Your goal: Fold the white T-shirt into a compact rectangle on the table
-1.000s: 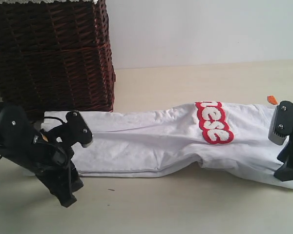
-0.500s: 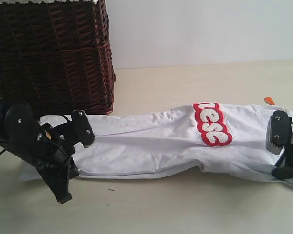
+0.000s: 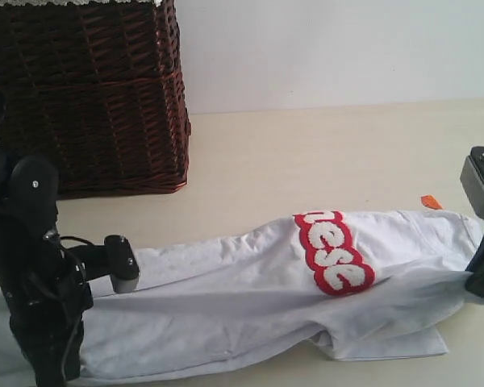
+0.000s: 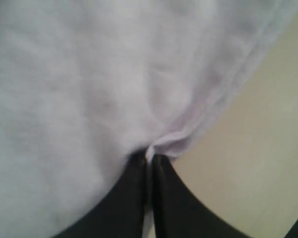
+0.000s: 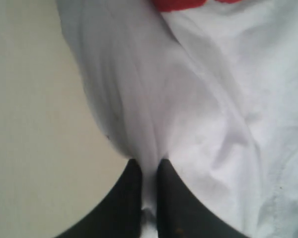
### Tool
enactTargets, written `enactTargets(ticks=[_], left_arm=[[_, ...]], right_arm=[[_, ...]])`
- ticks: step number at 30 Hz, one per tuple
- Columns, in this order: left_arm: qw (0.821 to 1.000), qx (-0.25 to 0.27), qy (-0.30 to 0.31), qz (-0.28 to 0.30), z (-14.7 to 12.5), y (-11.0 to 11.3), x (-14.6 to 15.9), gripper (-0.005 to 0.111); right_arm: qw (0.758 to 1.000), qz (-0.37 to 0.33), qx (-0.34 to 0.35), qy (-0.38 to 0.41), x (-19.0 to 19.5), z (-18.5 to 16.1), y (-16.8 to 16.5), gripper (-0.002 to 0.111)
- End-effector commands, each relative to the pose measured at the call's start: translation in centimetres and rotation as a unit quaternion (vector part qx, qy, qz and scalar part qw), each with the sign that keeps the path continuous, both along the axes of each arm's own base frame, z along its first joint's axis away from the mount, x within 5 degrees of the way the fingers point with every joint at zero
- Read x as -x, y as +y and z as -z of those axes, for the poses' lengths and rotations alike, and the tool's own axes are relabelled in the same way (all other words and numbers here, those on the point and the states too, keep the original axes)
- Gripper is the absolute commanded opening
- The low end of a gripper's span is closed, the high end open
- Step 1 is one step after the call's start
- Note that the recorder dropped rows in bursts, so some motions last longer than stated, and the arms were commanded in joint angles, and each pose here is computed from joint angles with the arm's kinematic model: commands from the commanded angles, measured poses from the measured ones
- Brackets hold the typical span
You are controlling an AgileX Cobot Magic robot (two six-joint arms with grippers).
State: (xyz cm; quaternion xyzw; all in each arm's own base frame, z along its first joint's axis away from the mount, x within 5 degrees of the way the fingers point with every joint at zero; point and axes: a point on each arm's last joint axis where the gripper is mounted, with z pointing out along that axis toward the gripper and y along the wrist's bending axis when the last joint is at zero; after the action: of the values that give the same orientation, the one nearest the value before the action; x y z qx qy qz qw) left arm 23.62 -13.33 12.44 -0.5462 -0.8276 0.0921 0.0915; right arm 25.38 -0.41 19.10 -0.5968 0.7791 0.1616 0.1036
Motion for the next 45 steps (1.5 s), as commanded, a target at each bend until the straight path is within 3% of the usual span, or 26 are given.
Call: enactTargets(ticks=[1,5,7,10,14,20,22,25,29,35,38,41,42,45], left_arm=[[0.997,0.031,-0.074,-0.017,-2.4,-0.1,-0.5,0.018],[0.99,0.057,-0.123,-0.022,-4.6,-0.2,-0.5,0.058],[0.986,0.073,-0.145,-0.032,-5.5,-0.3,-0.6,0.067],[0.976,0.128,-0.162,-0.066,-6.8,-1.1,-0.5,0.067],[0.965,0.194,-0.171,-0.032,-8.2,-2.6,0.4,0.064],[0.963,0.206,-0.169,-0.029,-8.4,-3.1,0.7,0.064],[0.963,0.206,-0.171,-0.03,-8.4,-3.1,0.7,0.064],[0.962,0.207,-0.173,-0.03,-8.4,-3.1,0.6,0.064],[0.961,0.205,-0.181,-0.029,-8.4,-3.1,0.5,0.064],[0.958,0.206,-0.197,-0.032,-8.5,-3.1,0.2,0.064],[0.959,0.205,-0.194,-0.034,-8.5,-3.1,0.2,0.064],[0.959,0.205,-0.193,-0.033,-8.5,-3.1,0.3,0.064],[0.959,0.205,-0.193,-0.033,-8.5,-3.1,0.3,0.064],[0.959,0.205,-0.193,-0.033,-8.5,-3.1,0.3,0.064]], right_arm=[[1.0,0.02,0.0,0.0,-0.5,-0.6,-0.1,0.0],[1.0,0.025,-0.005,-0.012,-0.9,-1.0,-0.1,0.0],[0.999,0.038,-0.013,-0.031,-1.5,-1.4,0.0,0.0],[0.997,0.054,-0.027,-0.047,-2.0,-1.4,0.2,0.0],[0.991,0.093,-0.012,-0.101,-3.4,-0.9,-0.2,0.004],[0.978,0.18,0.0,-0.103,-5.3,1.5,-0.9,0.042],[0.969,0.225,0.003,-0.099,-5.8,2.2,-1.2,0.047],[0.975,0.209,0.01,-0.072,-5.3,2.4,-1.1,0.047],[0.992,0.123,-0.001,0.007,-2.9,1.4,-0.4,0.047],[0.996,0.055,-0.038,0.065,-0.2,-1.3,0.5,0.033],[0.994,0.051,-0.033,0.09,1.0,-0.3,0.5,0.031],[0.987,-0.009,-0.02,0.158,4.6,2.9,0.5,0.031],[0.988,-0.015,-0.016,0.156,5.1,3.6,0.5,0.031],[0.998,0.053,0.029,0.016,3.7,5.7,0.0,0.031]])
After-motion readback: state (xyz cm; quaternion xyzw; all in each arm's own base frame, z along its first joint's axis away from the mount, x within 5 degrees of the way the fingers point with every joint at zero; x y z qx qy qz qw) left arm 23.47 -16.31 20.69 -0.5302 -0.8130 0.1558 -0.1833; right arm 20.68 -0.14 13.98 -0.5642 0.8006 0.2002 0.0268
